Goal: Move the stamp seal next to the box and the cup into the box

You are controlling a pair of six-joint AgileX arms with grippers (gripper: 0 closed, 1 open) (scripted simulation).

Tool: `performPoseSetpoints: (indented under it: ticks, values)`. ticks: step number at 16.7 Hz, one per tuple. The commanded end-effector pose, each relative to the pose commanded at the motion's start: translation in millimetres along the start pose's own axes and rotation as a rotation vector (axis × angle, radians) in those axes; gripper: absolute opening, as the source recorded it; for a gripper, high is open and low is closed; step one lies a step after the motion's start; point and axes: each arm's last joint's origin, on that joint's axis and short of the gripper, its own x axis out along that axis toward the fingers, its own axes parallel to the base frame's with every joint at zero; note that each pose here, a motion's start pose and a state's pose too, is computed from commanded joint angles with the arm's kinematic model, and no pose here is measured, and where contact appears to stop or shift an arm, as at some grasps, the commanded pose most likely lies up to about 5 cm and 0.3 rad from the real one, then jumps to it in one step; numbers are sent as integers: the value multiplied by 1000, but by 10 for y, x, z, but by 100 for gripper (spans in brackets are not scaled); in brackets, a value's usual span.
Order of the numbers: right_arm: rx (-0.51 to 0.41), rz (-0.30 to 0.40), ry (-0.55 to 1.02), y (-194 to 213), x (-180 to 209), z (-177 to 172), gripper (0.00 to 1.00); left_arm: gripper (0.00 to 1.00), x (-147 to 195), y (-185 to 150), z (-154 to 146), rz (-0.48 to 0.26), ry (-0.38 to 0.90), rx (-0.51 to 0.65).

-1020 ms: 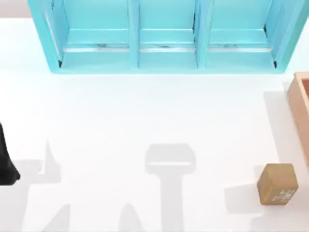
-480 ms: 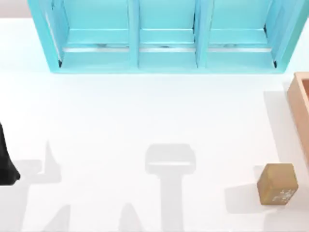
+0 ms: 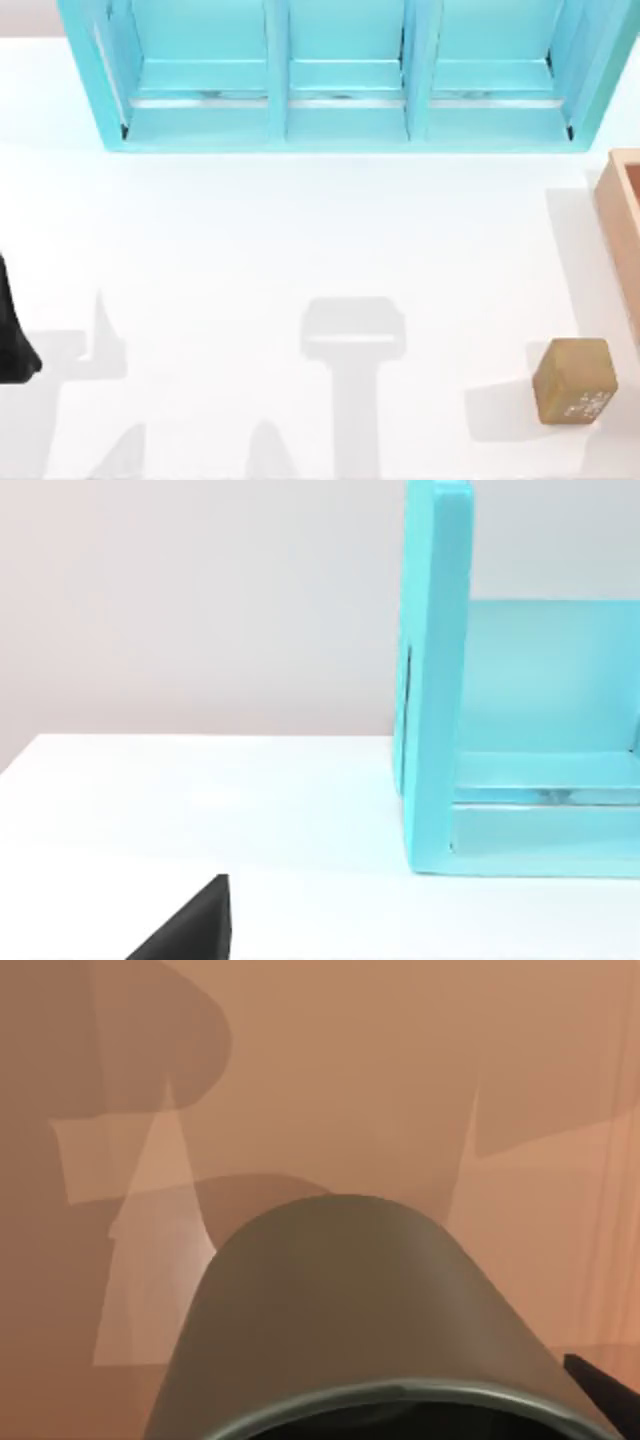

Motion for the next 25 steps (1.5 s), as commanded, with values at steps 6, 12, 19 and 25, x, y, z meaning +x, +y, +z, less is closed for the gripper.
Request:
performPoseSetpoints:
  ticks: [6, 12, 19, 25]
  values:
    - [0, 0, 0, 0, 0, 0, 30, 100, 0, 0, 0, 0, 0, 0]
    - [0, 0, 0, 0, 0, 0, 75, 100, 0, 0, 0, 0, 0, 0]
    - [0, 0, 0, 0, 0, 0, 100, 100, 0, 0, 0, 0, 0, 0]
    - [1, -1, -1, -4, -10, 1, 100, 100, 0, 0, 0, 0, 0, 0]
